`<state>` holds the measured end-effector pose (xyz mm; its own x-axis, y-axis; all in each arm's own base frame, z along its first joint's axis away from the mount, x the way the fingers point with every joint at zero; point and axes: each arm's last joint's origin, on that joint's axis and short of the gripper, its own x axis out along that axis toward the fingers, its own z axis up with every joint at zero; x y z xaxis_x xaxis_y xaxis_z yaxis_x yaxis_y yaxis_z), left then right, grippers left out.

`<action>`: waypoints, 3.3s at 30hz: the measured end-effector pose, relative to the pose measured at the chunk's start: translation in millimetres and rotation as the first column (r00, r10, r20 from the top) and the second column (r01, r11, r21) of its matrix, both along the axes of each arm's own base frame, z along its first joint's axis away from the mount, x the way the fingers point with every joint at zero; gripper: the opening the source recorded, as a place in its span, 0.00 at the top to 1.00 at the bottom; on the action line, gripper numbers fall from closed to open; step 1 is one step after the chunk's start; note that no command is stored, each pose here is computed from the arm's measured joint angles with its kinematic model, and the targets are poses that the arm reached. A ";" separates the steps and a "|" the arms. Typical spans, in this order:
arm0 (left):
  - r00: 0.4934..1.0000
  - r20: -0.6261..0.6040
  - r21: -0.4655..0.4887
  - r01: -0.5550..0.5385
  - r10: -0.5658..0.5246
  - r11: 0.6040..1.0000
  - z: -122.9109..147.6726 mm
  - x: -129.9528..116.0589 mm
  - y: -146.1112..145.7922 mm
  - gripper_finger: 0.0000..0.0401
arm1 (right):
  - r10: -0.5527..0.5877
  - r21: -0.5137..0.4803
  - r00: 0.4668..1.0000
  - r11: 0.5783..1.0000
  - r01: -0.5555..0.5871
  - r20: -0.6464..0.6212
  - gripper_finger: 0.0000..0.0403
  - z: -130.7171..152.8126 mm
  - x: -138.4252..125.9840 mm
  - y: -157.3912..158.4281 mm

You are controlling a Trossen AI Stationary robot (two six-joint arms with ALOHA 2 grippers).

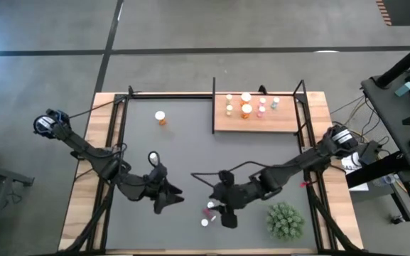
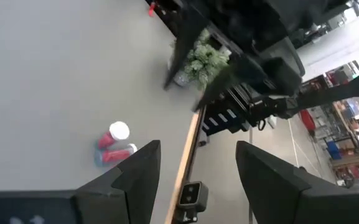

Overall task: Pick and place medicine bottles onto shelf by color
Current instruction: Put the top blue medicine bottle on the shelf aligned with the other blue medicine bottle

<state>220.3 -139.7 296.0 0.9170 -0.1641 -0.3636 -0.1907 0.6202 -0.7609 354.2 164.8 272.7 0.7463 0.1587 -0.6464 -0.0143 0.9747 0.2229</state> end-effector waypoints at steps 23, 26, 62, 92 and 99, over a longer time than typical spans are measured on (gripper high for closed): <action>0.998 -0.020 -0.050 -0.052 0.051 0.997 -5.9 -1.9 -0.4 0.52 | 0.051 -0.187 0.969 0.978 -0.098 -0.241 0.61 -19.8 24.4 -4.1; 0.998 -0.024 -0.066 -0.060 0.059 0.996 -6.1 -1.9 -0.4 0.52 | 0.078 -0.174 0.965 0.977 -0.124 -0.252 0.56 -22.6 25.6 -3.5; 0.995 -0.056 -0.112 -0.088 0.083 0.990 -11.7 -3.0 0.2 0.52 | 0.184 -0.173 0.934 0.954 -0.245 -0.305 0.42 -69.5 45.7 6.6; 0.995 -0.055 -0.112 -0.088 0.082 0.990 -11.6 -3.0 0.2 0.52 | 0.121 -0.132 0.940 0.976 -0.170 -0.319 0.47 -86.6 42.6 1.0; 0.995 -0.055 -0.112 -0.088 0.082 0.990 -11.6 -3.0 0.2 0.52 | 0.115 -0.129 0.939 0.978 -0.164 -0.324 0.52 -88.3 41.8 0.7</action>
<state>217.3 -139.4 284.4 0.9106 -0.1291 -0.3927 -0.2787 0.5099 -0.8138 396.1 165.5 184.4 0.4794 0.1282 -0.8682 -0.1060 0.9905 0.0877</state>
